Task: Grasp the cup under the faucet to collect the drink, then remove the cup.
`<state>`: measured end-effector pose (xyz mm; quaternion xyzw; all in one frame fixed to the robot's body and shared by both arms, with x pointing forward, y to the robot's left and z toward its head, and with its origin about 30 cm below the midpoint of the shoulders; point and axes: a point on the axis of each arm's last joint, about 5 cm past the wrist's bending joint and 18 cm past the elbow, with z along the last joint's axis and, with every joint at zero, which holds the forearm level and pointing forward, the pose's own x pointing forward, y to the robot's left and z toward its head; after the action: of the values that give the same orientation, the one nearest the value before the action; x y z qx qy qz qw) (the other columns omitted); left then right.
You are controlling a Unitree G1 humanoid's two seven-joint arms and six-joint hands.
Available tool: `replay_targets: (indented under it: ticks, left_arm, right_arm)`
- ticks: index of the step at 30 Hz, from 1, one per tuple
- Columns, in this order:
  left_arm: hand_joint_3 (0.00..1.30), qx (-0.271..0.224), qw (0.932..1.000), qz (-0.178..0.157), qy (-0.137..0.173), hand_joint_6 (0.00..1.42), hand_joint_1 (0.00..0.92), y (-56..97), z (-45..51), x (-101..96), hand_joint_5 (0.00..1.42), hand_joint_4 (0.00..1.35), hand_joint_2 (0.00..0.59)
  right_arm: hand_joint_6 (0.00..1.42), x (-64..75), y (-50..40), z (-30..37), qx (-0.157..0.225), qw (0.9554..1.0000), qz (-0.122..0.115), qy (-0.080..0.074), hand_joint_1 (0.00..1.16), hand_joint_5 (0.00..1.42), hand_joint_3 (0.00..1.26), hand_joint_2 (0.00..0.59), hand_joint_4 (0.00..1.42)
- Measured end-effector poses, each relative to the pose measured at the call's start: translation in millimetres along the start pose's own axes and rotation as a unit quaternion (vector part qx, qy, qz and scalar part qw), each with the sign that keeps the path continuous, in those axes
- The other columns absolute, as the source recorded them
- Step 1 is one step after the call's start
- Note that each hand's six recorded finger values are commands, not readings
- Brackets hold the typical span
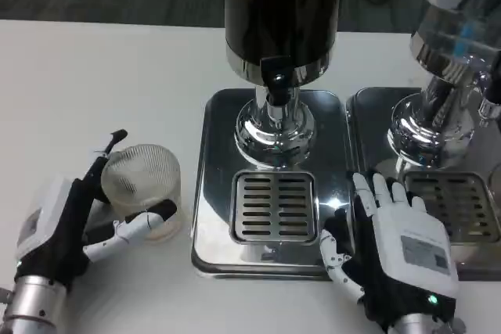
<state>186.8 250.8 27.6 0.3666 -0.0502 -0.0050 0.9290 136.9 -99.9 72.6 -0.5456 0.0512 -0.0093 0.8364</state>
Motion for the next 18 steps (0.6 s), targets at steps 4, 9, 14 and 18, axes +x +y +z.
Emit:
replay_targets:
  ticks: [4,9,14,18]
  left_arm:
    - [0.25,0.001,1.0,0.006,-0.002,0.73,0.409,-0.5,-0.1,-0.5,0.67,0.41,0.09]
    - [0.34,0.002,0.9998,0.017,-0.004,0.85,0.433,-1.2,0.0,-0.9,0.77,0.51,0.1]
    - [0.39,0.003,0.9995,0.03,-0.005,0.9,0.451,-2.9,0.0,-1.8,0.82,0.58,0.106]
    - [0.39,0.005,0.9993,0.037,-0.008,0.9,0.449,-3.9,0.4,-2.0,0.82,0.59,0.105]
  right_arm:
    - [0.0,0.0,0.0,-0.3,0.0,1.0,0.003,0.0,0.12,0.0,0.08,0.481,0.0]
    - [0.0,0.1,-0.1,-0.6,0.002,1.0,0.004,0.001,0.11,0.0,0.08,0.483,0.0]
    - [0.0,0.6,-0.5,-1.2,0.001,1.0,0.003,0.002,0.1,0.0,0.08,0.484,0.0]
    - [0.0,1.6,-1.2,-1.4,0.002,1.0,0.001,0.003,0.1,0.0,0.09,0.484,0.0]
